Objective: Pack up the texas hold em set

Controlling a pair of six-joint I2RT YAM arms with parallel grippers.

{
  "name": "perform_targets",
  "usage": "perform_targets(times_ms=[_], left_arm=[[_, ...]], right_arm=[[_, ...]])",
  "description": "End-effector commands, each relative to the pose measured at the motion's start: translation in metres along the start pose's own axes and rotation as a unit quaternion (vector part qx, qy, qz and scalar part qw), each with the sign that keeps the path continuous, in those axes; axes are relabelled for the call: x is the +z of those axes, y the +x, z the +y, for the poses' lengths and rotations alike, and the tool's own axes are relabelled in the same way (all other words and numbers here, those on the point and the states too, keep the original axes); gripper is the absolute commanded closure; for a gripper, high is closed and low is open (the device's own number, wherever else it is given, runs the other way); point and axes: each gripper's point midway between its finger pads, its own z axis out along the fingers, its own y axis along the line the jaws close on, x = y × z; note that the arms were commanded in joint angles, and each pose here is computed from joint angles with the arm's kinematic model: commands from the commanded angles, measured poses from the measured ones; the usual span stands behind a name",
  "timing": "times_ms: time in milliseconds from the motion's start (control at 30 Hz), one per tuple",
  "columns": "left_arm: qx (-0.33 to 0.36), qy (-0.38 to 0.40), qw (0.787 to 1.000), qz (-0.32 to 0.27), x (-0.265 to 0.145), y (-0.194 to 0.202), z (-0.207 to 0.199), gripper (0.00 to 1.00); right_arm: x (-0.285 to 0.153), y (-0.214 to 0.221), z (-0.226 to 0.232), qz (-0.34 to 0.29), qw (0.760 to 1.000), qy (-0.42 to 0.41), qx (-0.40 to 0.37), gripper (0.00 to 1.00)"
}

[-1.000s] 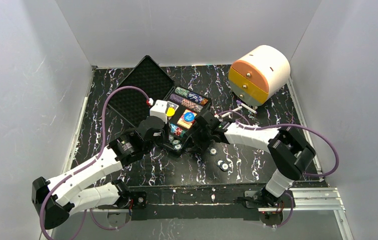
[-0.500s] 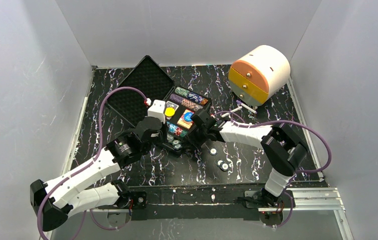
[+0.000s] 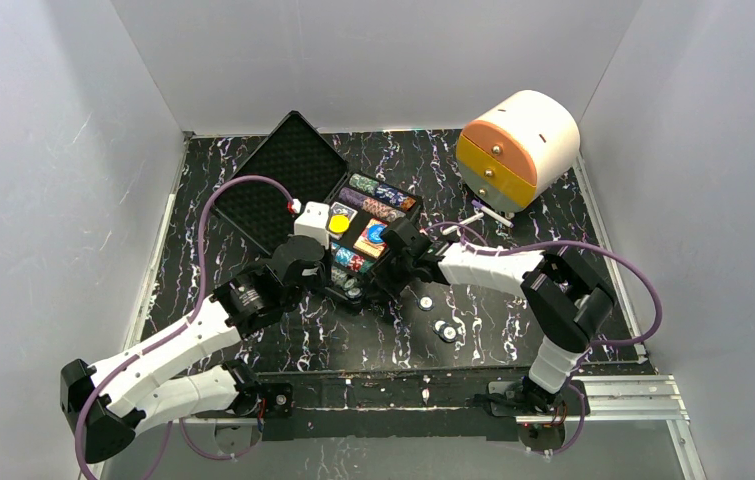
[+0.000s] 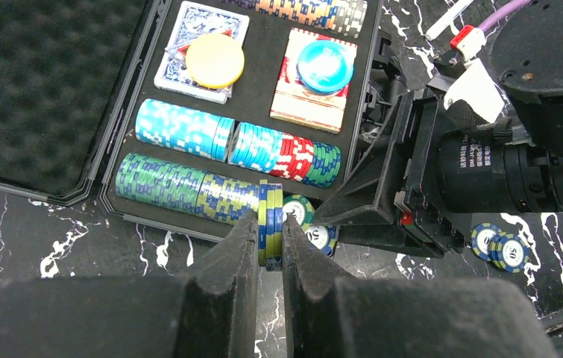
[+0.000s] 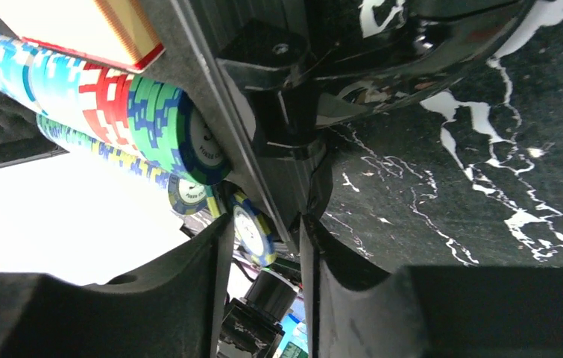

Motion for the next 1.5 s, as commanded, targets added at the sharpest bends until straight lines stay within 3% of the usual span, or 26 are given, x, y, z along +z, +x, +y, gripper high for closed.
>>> perform_targets(times_ms=[0, 167, 333, 467, 667, 1467], left_arm=[[-0.002, -0.02, 1.0, -0.016, -0.001, -0.004, 0.01, 1.0], [-0.001, -0.026, 1.0, -0.016, 0.0, -0.003, 0.012, 1.0], [0.001, -0.028, 0.999, -0.016, 0.0, -0.002, 0.013, 1.0], [0.002, -0.031, 0.999, -0.017, 0.0, -0.002, 0.014, 1.0], [0.002, -0.034, 0.999, -0.017, 0.0, -0.001, 0.016, 1.0], [0.002, -0.039, 0.999, -0.019, 0.0, -0.001, 0.018, 1.0]], right_arm=[[-0.023, 0.022, 0.047, 0.031, 0.996, -0.081, -0.009, 0.51], [-0.032, 0.028, 0.046, 0.03, 0.996, -0.083, -0.005, 0.44], [-0.033, 0.027, 0.048, 0.024, 0.996, -0.09, -0.007, 0.53], [-0.026, 0.027, 0.047, 0.025, 0.996, -0.081, -0.013, 0.49], [-0.02, 0.024, 0.046, 0.018, 0.997, -0.075, -0.018, 0.5], [-0.025, 0.026, 0.028, 0.025, 0.998, -0.052, -0.009, 0.33]])
